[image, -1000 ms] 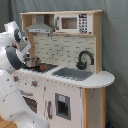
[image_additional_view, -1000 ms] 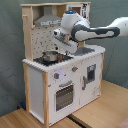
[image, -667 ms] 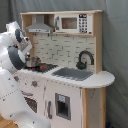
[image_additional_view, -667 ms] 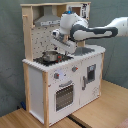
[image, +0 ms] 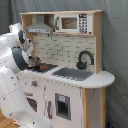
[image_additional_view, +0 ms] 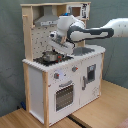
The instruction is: Play with the kitchen
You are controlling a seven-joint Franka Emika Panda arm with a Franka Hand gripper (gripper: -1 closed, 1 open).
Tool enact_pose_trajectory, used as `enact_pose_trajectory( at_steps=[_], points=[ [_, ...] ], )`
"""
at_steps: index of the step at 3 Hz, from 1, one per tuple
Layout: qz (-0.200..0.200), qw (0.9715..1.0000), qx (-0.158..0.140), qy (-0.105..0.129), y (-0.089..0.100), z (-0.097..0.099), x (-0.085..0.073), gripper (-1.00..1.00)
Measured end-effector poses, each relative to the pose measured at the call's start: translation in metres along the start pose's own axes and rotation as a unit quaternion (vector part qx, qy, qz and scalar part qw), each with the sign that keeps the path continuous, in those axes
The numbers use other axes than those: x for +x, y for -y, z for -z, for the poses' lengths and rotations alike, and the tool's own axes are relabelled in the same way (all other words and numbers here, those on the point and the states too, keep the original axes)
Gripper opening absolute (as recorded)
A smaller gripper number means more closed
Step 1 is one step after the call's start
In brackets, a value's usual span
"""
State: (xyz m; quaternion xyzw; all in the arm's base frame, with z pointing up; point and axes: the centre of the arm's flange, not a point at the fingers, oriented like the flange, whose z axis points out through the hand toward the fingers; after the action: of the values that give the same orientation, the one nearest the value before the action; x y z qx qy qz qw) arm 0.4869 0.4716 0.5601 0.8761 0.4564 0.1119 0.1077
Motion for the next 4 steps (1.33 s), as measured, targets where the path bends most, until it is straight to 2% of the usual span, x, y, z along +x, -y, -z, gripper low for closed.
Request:
enact_pose_trajectory(
  at_steps=[2, 4],
  points=[
    [0.022, 0.9997, 0.008, 0.006, -0.009, -0.016, 0.015, 1.00],
    [0.055, 0.9980, 0.027, 0.013, -0.011, -0.031, 0.030, 1.00]
  ],
)
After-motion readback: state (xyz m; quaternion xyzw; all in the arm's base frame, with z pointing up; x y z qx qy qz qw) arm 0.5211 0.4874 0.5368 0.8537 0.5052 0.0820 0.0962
